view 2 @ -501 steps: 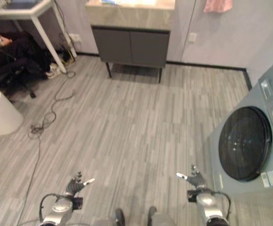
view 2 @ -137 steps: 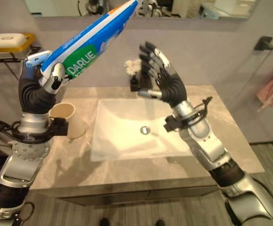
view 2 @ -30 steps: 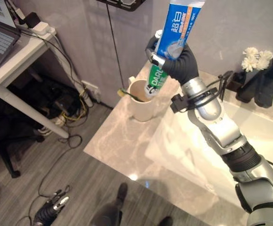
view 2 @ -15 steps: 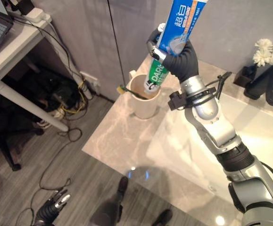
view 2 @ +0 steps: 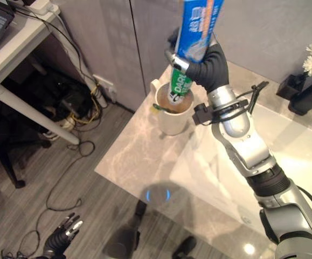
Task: Put brush and paste in cup on sink, flatten towel.
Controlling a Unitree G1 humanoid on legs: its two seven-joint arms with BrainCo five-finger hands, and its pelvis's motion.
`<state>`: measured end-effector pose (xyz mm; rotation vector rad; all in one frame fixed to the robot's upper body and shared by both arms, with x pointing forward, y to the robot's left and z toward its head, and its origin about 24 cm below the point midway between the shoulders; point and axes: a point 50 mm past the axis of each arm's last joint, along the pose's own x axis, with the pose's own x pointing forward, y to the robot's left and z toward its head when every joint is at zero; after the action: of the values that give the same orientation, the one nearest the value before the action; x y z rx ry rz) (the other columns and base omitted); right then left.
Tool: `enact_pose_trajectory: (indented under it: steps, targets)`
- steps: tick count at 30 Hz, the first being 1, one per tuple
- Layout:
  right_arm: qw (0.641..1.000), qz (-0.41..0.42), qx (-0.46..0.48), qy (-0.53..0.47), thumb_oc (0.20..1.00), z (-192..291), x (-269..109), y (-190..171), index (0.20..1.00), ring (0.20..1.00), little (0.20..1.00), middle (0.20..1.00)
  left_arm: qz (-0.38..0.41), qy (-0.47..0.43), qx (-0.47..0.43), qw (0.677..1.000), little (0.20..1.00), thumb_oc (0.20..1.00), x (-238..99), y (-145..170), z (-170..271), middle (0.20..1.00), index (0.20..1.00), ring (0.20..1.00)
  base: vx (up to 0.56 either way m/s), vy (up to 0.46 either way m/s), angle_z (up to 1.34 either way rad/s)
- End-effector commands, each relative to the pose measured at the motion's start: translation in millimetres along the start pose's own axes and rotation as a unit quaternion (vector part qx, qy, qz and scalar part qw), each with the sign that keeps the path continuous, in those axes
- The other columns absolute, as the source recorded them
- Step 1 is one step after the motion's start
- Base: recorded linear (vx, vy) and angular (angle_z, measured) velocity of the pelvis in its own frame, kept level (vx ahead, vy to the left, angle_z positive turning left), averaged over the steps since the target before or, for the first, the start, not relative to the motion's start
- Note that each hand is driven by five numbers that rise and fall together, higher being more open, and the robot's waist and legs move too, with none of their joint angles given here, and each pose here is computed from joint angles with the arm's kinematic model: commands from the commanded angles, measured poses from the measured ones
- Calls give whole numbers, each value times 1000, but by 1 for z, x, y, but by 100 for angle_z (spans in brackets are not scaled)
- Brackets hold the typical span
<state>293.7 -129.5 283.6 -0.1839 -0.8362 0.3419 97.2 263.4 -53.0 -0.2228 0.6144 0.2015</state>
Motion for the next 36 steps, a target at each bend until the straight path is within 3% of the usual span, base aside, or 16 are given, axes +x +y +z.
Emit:
enact_pose_trajectory:
  steps: [1, 12, 20, 24, 26, 27, 29, 30, 31, 32, 33, 34, 35, 36]
  targets:
    - [994, -22, 0, -103, 1000, 34, 8, -6, 1000, 1000, 1000, 1000, -4, -15, 20, 1000, 1000, 1000, -7, 4, 7, 1000, 1000, 1000, 0, 0, 0]
    - [990, -39, -7, -133, 1000, 43, 10, -5, 1000, 1000, 1000, 1000, -6, -23, 49, 999, 1000, 1000, -3, 3, 11, 1000, 1000, 1000, -1, -1, 0]
    - [969, -123, -53, -208, 1000, 67, 10, -20, 1000, 1000, 1000, 1000, -27, -107, 109, 988, 1000, 1000, 2, 1, 56, 1000, 1000, 1000, -3, -17, -5]
    - [922, -205, -197, -263, 1000, 97, -22, -64, 1000, 1000, 1000, 1000, -30, -200, 149, 968, 1000, 1000, -7, -1, 96, 1000, 1000, 1000, 6, 1, -7]
    - [877, -267, -299, -266, 1000, 111, -49, -91, 1000, 1000, 1000, 1000, -17, -226, 148, 963, 1000, 1000, -15, 4, 106, 1000, 1000, 1000, 17, -28, -18]
    - [805, -385, -389, -232, 1000, 123, -93, -140, 1000, 1000, 1000, 1000, 9, -262, 164, 951, 1000, 1000, -26, 12, 118, 1000, 1000, 1000, 42, -53, 0]
    - [747, -451, -440, -212, 1000, 130, -126, -161, 1000, 1000, 1000, 1000, 16, -278, 174, 944, 1000, 1000, -29, 12, 125, 1000, 1000, 1000, 17, -47, 1]
    - [626, -567, -515, -146, 1000, 143, -194, -198, 1000, 1000, 1000, 1000, 53, -333, 193, 921, 1000, 1000, -37, 14, 143, 1000, 1000, 1000, 19, -58, -17]
    - [579, -602, -538, -113, 1000, 145, -219, -207, 1000, 1000, 1000, 1000, 68, -347, 189, 916, 1000, 1000, -40, 16, 145, 1000, 1000, 1000, 19, -84, -27]
    - [476, -688, -547, 20, 1000, 136, -302, -228, 1000, 1000, 1000, 1000, 52, -378, 212, 900, 1000, 1000, -44, 6, 156, 1000, 1000, 1000, 6, -58, -9]
    - [458, -700, -545, 50, 1000, 133, -321, -230, 1000, 1000, 1000, 1000, 50, -377, 218, 899, 1000, 1000, -43, 5, 156, 1000, 1000, 1000, -21, -46, -2]
    - [383, -745, -526, 147, 1000, 119, -378, -226, 1000, 1000, 1000, 1000, 36, -382, 233, 893, 1000, 1000, -42, -1, 158, 1000, 1000, 1000, 0, 0, 0]
    - [382, -746, -525, 147, 1000, 121, -380, -227, 1000, 1000, 1000, 1000, 35, -382, 236, 893, 1000, 1000, -42, -1, 158, 1000, 1000, 1000, -26, -17, -18]
    - [341, -767, -492, 231, 1000, 105, -419, -223, 1000, 1000, 1000, 1000, 13, -380, 265, 886, 1000, 1000, -41, -8, 157, 1000, 1000, 1000, -30, -10, -23]
